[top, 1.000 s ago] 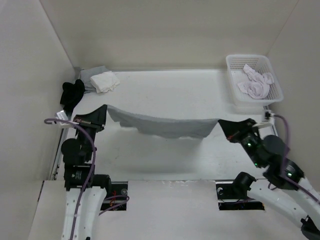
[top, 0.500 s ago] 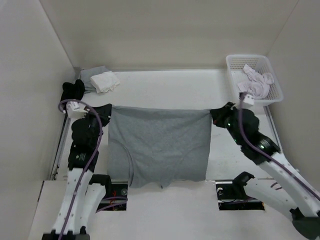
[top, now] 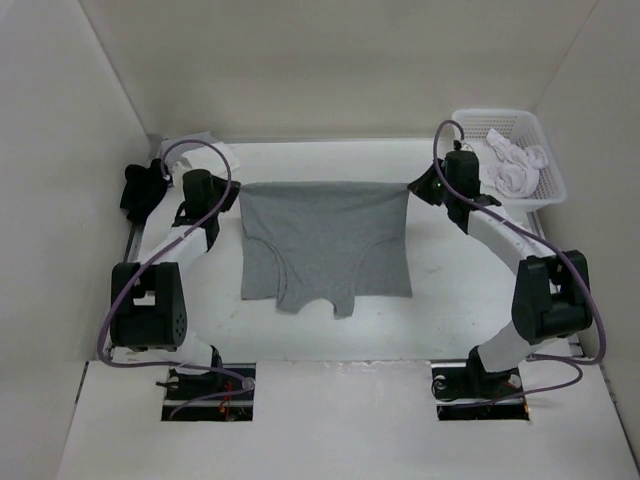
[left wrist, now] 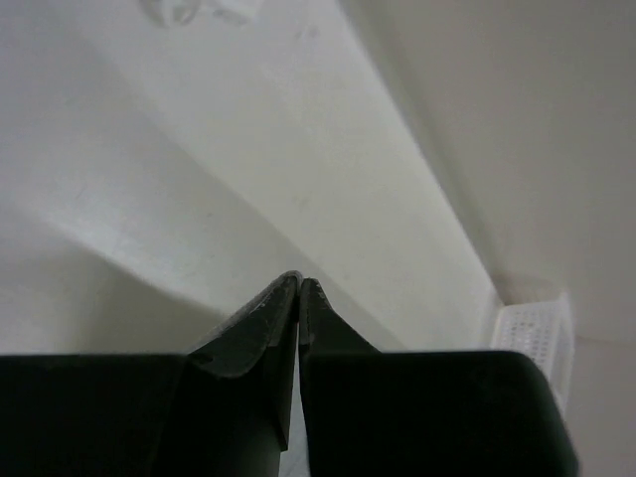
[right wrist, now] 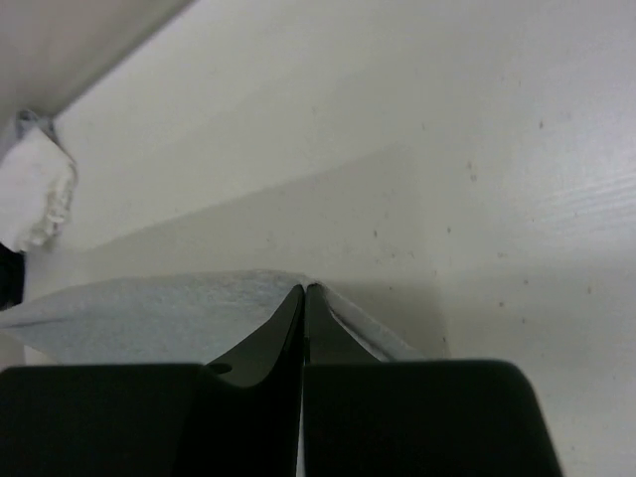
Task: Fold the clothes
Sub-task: Fold the tank top
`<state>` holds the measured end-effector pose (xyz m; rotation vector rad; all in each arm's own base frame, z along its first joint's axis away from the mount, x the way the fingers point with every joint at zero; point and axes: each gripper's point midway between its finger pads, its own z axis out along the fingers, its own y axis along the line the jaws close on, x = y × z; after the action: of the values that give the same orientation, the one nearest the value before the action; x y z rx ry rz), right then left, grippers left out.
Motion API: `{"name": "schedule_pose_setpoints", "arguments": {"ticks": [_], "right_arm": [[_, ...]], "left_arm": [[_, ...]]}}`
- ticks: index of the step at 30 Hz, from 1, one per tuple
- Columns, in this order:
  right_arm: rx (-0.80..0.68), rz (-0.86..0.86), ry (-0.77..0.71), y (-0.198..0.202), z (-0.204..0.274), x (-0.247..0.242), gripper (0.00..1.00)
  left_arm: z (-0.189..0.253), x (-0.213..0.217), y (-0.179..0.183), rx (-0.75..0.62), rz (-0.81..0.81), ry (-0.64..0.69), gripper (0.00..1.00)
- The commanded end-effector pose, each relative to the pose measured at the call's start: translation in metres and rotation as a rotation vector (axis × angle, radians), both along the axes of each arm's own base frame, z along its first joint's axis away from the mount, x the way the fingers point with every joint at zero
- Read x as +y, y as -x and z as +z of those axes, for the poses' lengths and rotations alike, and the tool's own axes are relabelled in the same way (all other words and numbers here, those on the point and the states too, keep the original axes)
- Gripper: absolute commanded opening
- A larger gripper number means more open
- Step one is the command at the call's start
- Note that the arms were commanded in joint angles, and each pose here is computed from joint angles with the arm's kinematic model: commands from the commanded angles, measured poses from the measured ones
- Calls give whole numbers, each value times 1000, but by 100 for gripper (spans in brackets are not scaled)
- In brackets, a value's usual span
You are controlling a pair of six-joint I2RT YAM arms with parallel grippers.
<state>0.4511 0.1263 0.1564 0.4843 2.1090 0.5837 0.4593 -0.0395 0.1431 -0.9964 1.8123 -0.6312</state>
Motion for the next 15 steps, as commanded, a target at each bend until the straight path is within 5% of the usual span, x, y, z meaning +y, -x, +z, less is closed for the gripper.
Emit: {"name": "schedule_pose_setpoints", "arguments": {"ticks": [1, 15], "right_arm": [[-179, 18, -57, -7, 62, 1, 1], [-92, -21, -110, 123, -19, -11, 2]], "left_arm": [[82, -3, -15, -248, -4, 34, 1], [3, 15, 133, -191, 3, 59, 3]]}}
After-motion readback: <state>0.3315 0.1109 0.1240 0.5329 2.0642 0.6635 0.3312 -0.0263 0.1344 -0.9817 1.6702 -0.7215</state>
